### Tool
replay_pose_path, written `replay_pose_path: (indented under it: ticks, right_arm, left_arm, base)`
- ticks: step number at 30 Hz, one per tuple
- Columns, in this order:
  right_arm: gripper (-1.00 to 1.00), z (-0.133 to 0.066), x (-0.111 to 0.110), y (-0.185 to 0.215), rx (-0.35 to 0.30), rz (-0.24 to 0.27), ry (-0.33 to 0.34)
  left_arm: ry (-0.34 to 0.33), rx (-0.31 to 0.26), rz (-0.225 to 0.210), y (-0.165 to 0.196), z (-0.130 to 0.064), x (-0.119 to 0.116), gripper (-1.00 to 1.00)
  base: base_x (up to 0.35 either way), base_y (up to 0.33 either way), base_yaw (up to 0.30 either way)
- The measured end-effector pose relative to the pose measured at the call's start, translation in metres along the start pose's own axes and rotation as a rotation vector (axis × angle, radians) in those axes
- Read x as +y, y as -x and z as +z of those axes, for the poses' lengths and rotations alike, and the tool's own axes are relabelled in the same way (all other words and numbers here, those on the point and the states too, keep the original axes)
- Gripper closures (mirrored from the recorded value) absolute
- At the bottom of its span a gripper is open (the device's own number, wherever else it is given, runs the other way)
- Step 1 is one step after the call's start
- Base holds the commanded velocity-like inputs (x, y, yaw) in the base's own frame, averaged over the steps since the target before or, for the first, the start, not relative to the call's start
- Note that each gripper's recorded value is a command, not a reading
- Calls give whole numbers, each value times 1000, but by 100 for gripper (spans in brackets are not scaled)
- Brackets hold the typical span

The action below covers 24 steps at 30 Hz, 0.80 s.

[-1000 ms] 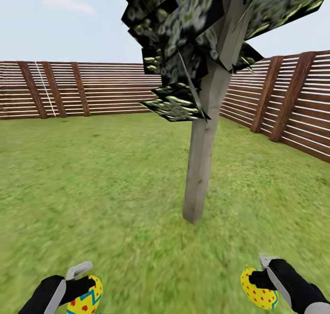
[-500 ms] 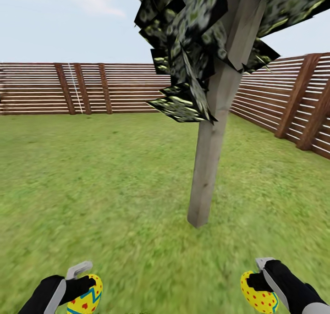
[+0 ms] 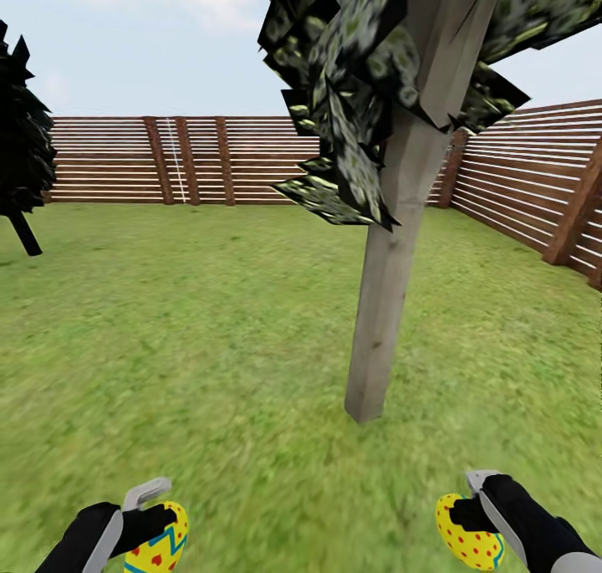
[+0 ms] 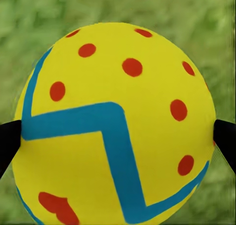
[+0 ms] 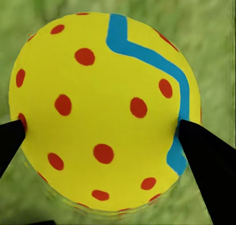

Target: Take the three Easter eggs out of the wicker basket on the lawn in the garden, then place them on the lawn next to a single tree (choose any tree) so that all three eggs are next to the same tree and none are left in the basket.

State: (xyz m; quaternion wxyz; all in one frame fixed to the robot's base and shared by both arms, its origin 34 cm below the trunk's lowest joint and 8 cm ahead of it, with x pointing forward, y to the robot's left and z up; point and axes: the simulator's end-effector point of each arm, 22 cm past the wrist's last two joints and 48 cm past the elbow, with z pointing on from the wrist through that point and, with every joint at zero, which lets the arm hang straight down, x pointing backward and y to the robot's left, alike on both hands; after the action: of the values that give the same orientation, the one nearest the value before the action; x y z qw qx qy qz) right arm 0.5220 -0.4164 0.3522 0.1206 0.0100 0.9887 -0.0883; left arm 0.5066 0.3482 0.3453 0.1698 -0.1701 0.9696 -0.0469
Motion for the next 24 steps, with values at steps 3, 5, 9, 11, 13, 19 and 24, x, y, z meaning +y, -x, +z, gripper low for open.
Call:
replay_pose_path:
  ticks: [3, 5, 9, 11, 13, 19, 24]
  right_arm:
    - [100, 0, 0, 0, 0, -1, -1]
    - [100, 0, 0, 0, 0, -1, 0]
    - [100, 0, 0, 0, 1, 0, 0]
    - [100, 0, 0, -1, 2, 0, 0]
    - [100, 0, 4, 0, 3, -2, 5]
    - [100, 0, 8, -1, 3, -6, 8]
    - [100, 0, 9, -1, 5, -6, 10]
  left_arm:
    - [-2, 2, 0, -1, 1, -2, 100]
    - [-8, 5, -1, -4, 2, -7, 100]
    - [-11, 7, -1, -5, 2, -9, 100]
    - [-11, 7, -1, -5, 2, -9, 100]
    - [-11, 7, -1, -5, 2, -9, 100]
    - [-11, 7, -1, -5, 2, -9, 100]
    - [-11, 7, -1, -5, 2, -9, 100]
  base:
    - [0, -340, 2]
    - [0, -340, 0]
    - [0, -340, 0]
    - [0, -340, 27]
    - [0, -340, 225]
    - [0, -340, 290]
    - [0, -340, 197]
